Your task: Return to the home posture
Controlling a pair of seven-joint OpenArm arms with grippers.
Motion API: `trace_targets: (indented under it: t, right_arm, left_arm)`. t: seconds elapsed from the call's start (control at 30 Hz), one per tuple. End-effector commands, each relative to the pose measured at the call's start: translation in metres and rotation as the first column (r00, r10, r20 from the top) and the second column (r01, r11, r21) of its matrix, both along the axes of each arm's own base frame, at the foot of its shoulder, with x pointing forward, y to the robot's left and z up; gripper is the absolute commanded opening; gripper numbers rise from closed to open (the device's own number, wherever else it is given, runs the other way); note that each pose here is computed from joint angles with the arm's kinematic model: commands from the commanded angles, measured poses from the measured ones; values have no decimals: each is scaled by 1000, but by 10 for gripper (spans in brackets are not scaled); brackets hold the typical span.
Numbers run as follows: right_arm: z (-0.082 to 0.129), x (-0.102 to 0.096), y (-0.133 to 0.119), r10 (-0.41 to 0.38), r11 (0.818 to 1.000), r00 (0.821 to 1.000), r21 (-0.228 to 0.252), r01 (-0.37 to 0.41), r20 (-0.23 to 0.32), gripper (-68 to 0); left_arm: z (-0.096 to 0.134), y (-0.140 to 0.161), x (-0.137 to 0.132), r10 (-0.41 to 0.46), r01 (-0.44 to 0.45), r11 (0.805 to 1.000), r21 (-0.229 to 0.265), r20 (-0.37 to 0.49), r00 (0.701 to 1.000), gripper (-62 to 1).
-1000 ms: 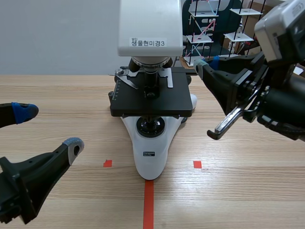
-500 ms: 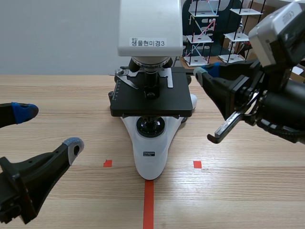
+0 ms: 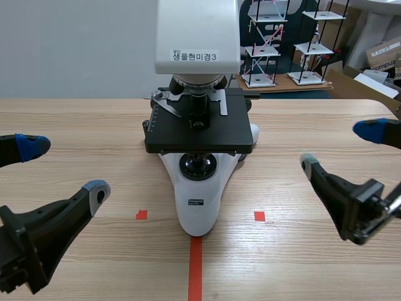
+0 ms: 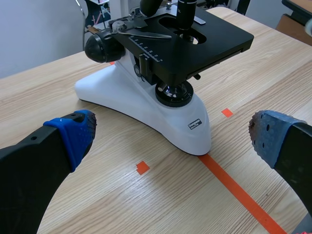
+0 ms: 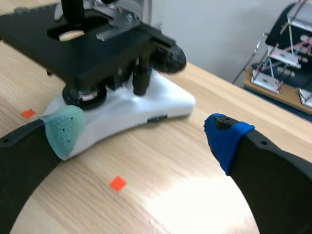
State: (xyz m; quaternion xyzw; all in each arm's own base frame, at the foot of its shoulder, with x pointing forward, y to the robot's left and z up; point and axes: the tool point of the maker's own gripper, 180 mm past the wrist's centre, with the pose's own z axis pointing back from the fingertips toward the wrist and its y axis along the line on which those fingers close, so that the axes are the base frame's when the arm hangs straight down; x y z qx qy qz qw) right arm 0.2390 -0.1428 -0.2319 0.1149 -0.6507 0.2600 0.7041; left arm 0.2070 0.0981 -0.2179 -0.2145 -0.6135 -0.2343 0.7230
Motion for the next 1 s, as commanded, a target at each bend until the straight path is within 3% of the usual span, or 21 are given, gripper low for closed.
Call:
trace_targets:
  t: [0.0, 0.2, 0.53, 0.97]
  right_arm:
    - [12, -3, -5, -10, 1000, 1000, 25, 9, 29, -93]
    - [29, -25, -19, -20, 999, 999, 39, 19, 36, -80]
    - [41, -53, -5, 45, 998, 999, 33, -44, -11, -80]
    - [40, -57, -2, 55, 998, 998, 27, -55, -22, -80]
  left_arm:
    - [9, -3, 1, -2, 3, 1000, -26, 27, 1000, 14]
    - [9, -3, 1, -2, 3, 1000, -26, 27, 1000, 14]
    - [11, -3, 1, -2, 3, 999, -33, 36, 999, 14]
    - [11, -3, 1, -2, 3, 999, -32, 35, 999, 14]
